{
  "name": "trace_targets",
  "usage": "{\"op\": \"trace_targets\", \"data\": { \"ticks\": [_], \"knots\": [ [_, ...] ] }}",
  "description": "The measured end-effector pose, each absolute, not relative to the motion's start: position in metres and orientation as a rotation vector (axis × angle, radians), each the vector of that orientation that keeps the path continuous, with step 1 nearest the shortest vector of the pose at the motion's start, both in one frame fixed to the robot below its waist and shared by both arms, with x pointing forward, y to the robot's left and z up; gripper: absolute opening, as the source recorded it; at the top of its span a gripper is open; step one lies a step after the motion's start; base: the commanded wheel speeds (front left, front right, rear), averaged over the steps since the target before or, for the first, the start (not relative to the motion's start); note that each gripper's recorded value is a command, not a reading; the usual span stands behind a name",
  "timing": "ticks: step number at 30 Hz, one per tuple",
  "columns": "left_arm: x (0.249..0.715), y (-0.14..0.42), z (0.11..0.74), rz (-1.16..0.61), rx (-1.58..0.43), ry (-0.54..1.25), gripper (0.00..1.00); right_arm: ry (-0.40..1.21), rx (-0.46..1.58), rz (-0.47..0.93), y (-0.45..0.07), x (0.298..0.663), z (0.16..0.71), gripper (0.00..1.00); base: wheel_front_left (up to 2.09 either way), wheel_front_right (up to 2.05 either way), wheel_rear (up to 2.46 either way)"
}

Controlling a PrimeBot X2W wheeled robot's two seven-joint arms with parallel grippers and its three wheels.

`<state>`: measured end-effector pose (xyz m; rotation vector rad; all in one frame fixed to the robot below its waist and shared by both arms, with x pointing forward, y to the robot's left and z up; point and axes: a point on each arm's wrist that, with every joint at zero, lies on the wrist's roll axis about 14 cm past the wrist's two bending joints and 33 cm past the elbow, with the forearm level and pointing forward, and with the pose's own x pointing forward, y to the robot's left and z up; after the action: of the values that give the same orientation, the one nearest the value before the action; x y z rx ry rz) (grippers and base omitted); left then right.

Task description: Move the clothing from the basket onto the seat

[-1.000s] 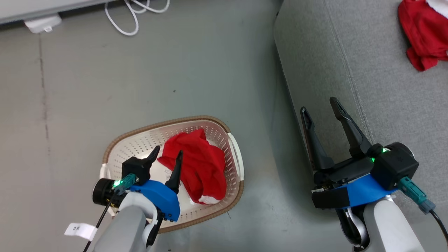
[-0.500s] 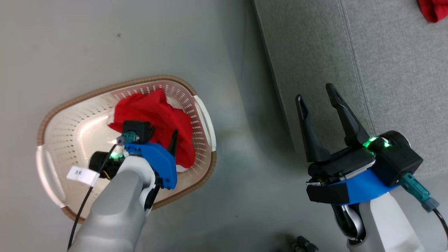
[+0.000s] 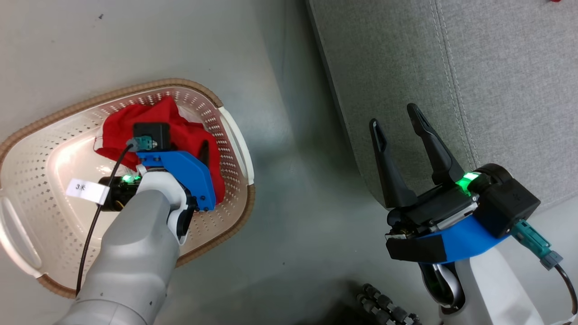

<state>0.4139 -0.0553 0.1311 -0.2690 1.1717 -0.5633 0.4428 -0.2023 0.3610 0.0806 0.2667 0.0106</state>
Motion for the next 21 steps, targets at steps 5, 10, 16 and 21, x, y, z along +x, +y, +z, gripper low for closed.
{"op": "trace_targets", "data": {
  "ticks": [5, 10, 16, 21],
  "knots": [
    [0.414, -0.056, 0.120, -0.530, -0.238, 1.220, 1.00, 0.274, 0.084, 0.007, -0.203, 0.441, 0.359, 1.00, 0.00, 0.00, 0.00],
    [0.411, -0.054, 0.113, -0.529, -0.192, 1.246, 0.00, 0.281, 0.081, -0.003, -0.206, 0.439, 0.358, 1.00, 0.00, 0.00, 0.00],
    [0.414, -0.053, 0.112, -0.534, -0.186, 1.240, 0.00, 0.283, 0.085, 0.000, -0.205, 0.439, 0.357, 1.00, 0.00, 0.00, 0.00],
    [0.419, -0.053, 0.116, -0.544, -0.191, 1.213, 0.00, 0.277, 0.091, 0.011, -0.201, 0.441, 0.358, 1.00, 0.00, 0.00, 0.00]
  ]
}}
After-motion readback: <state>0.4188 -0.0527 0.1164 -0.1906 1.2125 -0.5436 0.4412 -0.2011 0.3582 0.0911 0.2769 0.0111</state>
